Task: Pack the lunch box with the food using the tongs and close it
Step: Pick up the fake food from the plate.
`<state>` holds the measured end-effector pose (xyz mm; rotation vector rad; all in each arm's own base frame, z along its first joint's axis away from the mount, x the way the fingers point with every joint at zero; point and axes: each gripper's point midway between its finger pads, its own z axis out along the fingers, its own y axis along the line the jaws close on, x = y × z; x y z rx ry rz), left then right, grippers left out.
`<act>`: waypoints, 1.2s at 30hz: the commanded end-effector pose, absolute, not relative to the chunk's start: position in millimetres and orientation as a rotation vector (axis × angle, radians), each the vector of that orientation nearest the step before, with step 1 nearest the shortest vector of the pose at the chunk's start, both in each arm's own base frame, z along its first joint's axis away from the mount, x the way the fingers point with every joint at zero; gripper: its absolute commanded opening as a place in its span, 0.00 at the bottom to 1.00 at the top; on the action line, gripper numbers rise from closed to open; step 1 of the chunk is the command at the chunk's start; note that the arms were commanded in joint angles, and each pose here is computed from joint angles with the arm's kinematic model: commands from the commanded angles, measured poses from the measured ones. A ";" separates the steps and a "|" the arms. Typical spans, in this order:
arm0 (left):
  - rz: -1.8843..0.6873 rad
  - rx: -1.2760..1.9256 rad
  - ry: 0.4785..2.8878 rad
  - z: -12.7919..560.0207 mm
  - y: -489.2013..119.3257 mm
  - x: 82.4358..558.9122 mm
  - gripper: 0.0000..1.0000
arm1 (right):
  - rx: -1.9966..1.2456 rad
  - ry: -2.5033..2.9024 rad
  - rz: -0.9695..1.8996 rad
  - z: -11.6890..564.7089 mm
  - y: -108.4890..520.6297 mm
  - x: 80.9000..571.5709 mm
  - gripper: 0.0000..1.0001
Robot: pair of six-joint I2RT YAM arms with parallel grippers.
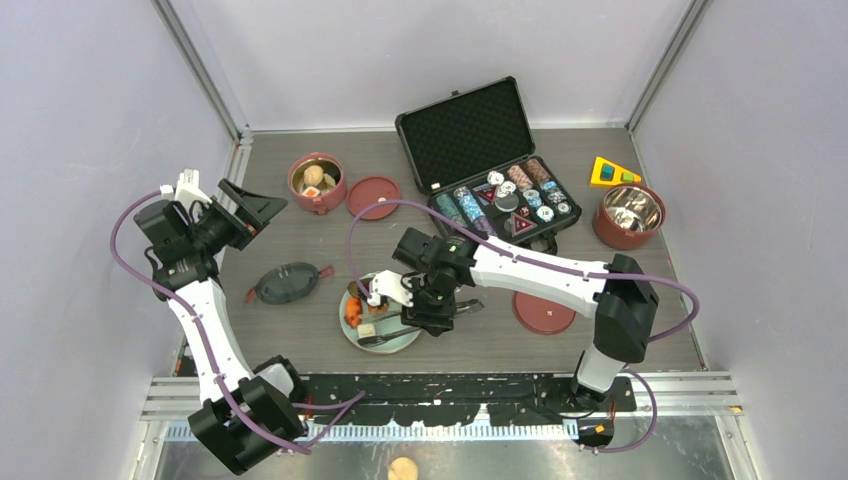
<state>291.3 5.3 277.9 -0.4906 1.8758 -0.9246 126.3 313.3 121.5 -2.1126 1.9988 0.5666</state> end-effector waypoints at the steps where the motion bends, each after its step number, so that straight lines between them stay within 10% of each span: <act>1: -0.892 -0.438 1.845 292.9 8.3 292.7 0.96 | -2.110 1.909 0.549 129.2 332.6 138.7 0.52; 36: -0.916 -0.461 1.847 288.1 10.2 297.5 0.95 | -2.215 1.956 0.533 120.7 325.6 136.1 0.52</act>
